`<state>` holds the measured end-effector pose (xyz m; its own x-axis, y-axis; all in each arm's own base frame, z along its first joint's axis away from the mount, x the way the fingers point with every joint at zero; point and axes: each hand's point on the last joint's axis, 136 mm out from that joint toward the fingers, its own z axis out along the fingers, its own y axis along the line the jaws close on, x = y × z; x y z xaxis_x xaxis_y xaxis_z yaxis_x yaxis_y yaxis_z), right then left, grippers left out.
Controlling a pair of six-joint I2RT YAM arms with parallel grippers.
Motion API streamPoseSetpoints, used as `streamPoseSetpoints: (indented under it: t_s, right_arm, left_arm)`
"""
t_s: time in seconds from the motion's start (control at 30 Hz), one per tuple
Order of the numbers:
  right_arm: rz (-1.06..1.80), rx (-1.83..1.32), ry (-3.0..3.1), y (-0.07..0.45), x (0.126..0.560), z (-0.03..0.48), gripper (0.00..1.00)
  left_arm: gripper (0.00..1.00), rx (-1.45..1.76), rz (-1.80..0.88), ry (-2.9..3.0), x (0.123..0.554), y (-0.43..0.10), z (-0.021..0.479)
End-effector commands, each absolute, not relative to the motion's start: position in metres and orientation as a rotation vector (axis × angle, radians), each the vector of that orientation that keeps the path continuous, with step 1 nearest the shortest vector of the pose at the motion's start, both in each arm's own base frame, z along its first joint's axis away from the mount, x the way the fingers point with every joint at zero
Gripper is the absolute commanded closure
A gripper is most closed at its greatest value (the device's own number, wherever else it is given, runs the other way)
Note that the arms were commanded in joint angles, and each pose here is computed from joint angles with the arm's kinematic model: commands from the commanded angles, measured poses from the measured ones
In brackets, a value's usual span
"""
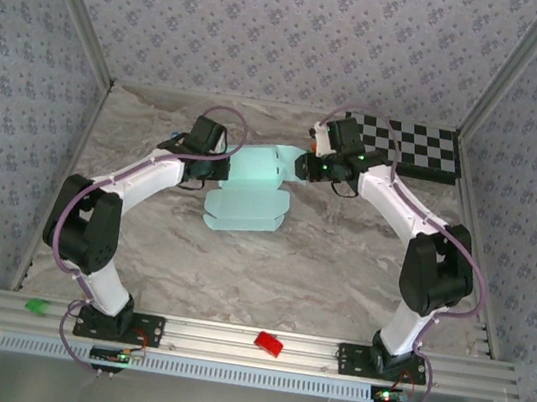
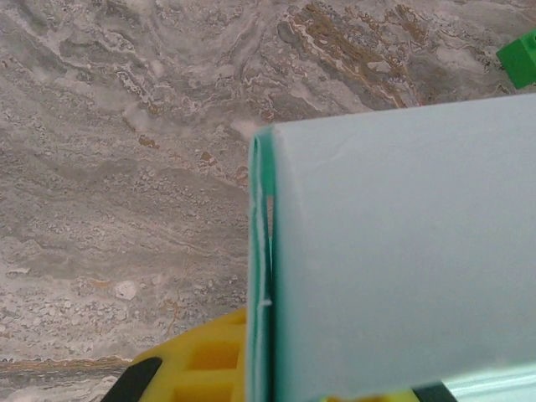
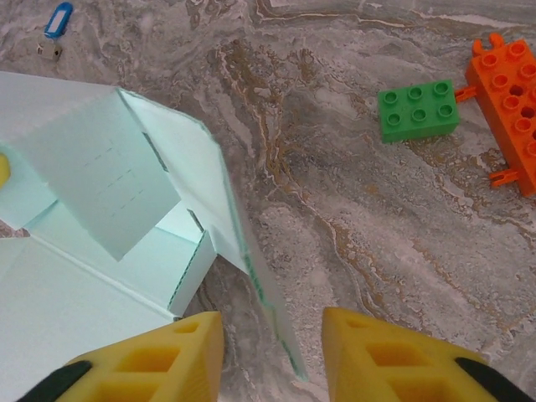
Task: Fold the paper box
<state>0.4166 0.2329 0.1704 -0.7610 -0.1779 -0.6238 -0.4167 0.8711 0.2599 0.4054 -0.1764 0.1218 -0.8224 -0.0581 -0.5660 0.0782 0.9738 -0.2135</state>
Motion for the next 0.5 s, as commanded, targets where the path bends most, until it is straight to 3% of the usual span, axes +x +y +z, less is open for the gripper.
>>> streamPoseSetpoints:
  t_s: [0.0,0.27,0.47]
  right_arm:
    - [0.529,-0.451,2.431,0.235,0.42,0.162,0.67]
    - [0.537,-0.475,2.435,0.242,0.416,0.157,0.86]
    - [0.516,-0.49,2.433,0.25,0.41,0.159,0.88]
  left_arm:
    - [1.0,0.048,-0.361,2.466,0.413,-0.189,0.141]
    - [1.0,0.035,-0.379,2.463,0.414,-0.191,0.143]
    - [1.0,-0.019,-0.385,2.47,0.419,-0.192,0.142]
